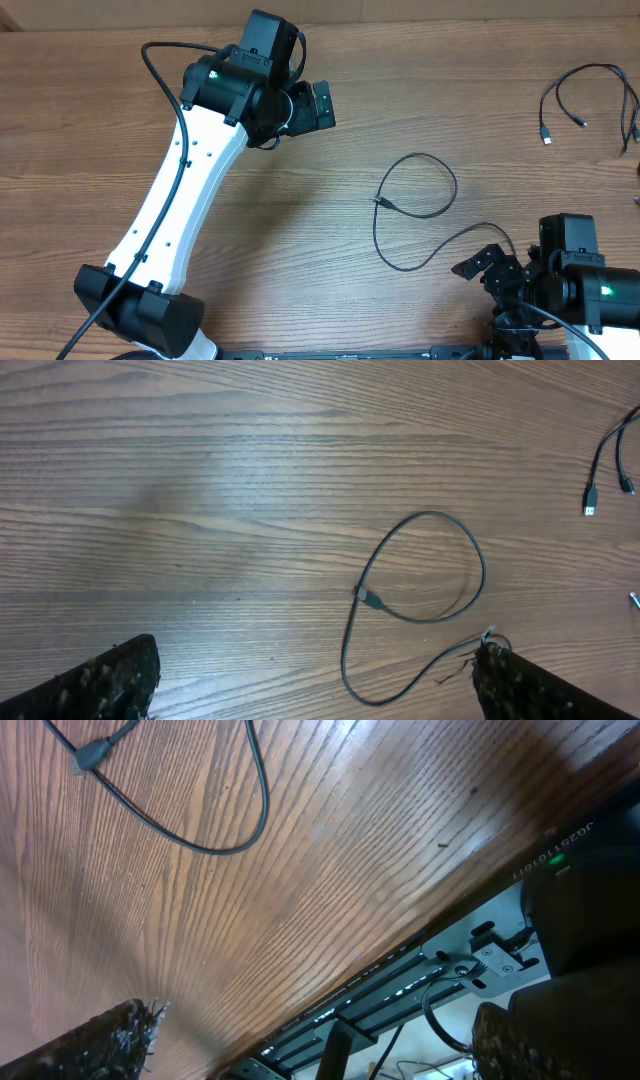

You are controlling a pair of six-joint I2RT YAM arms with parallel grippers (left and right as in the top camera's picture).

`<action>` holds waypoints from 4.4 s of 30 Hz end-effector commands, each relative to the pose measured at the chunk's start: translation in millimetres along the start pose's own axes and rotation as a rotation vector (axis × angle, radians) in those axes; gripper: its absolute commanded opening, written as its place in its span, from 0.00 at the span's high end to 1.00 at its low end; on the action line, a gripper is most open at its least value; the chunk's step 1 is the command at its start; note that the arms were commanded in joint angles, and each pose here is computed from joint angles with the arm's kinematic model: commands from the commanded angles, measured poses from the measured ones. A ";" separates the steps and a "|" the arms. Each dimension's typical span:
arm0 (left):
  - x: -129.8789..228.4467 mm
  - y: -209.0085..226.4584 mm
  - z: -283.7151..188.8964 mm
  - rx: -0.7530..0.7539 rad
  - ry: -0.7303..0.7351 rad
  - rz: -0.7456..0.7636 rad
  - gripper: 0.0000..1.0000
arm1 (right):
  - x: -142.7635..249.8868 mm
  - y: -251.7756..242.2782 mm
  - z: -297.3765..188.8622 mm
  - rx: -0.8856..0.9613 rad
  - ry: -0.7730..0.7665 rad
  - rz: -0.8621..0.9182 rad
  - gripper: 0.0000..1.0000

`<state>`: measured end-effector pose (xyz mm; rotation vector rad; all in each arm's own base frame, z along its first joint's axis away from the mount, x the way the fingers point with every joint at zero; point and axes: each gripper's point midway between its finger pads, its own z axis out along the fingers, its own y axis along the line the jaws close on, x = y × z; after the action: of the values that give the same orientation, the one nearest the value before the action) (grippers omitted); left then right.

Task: Untangle cables

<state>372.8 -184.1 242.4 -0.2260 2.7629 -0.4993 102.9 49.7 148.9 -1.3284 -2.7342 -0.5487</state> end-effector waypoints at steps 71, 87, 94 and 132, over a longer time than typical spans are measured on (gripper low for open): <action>186.0 126.9 -96.9 0.033 -0.136 -0.187 0.00 | -0.9 -0.9 0.0 0.002 -0.011 -0.003 0.00; 158.1 107.5 -97.8 0.111 -0.216 -0.170 0.01 | -0.8 -1.0 0.0 0.002 -0.011 -0.003 0.00; 148.8 92.5 -84.1 0.150 -0.163 -0.159 0.01 | -0.8 -0.9 -0.1 0.002 -0.011 -0.003 0.00; 205.9 -20.0 165.6 0.068 0.275 0.270 0.39 | -0.8 -1.0 0.0 0.002 -0.011 -0.003 0.00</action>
<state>248.9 -290.5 59.3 0.1595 2.9433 -0.6196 102.8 49.6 148.6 -1.3289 -2.7331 -0.5474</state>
